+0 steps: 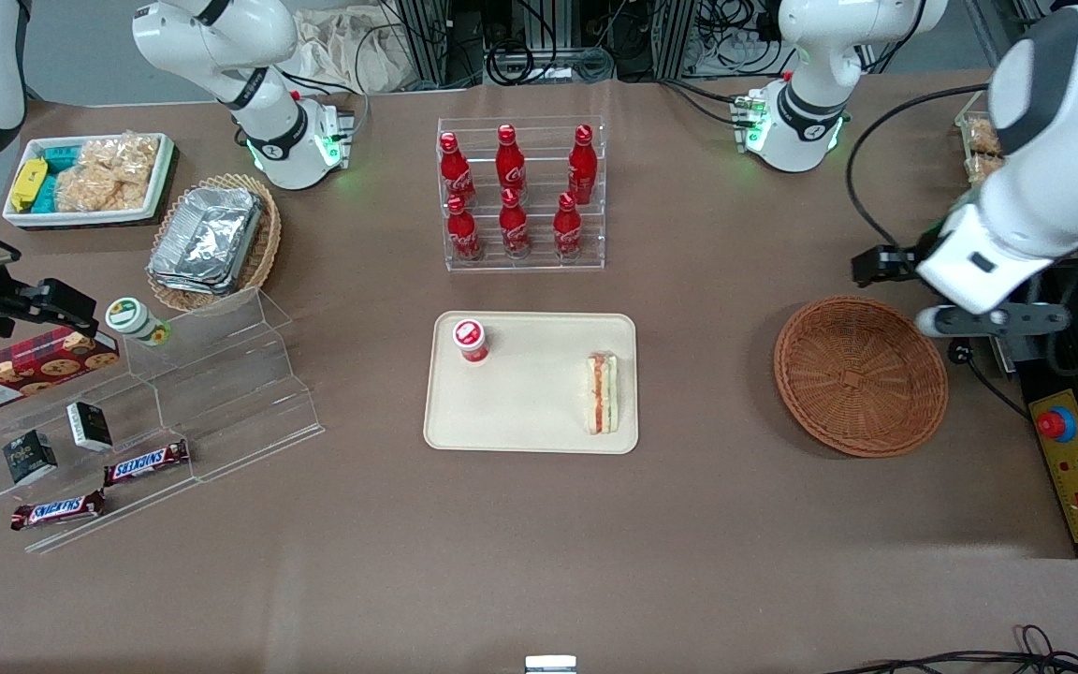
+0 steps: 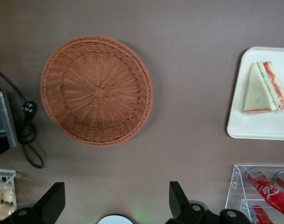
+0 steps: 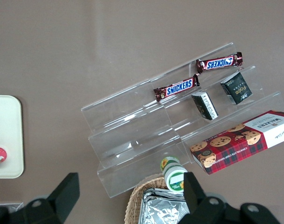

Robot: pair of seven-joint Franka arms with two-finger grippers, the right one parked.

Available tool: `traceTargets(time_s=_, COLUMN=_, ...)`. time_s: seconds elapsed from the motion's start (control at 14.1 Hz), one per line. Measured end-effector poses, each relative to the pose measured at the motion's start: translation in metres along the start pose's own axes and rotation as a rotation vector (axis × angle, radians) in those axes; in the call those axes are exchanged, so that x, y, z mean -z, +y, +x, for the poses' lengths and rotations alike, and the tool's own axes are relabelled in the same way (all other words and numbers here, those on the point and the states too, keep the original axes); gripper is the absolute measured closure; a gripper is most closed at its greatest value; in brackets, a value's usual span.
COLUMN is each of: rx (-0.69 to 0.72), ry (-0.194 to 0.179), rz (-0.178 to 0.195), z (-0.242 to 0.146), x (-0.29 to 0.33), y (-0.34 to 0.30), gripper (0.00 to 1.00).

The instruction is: Place sandwich from basket to tray

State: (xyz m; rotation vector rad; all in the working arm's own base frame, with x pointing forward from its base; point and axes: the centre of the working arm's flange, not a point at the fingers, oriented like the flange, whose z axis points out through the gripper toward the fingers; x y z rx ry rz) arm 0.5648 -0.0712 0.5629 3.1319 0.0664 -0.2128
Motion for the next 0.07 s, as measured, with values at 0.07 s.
traceTargets(time_s=0.07, rx=0.022, ry=0.0, rz=-0.01, z=0.0098, x=0.0021, y=-0.0143, gripper=0.0)
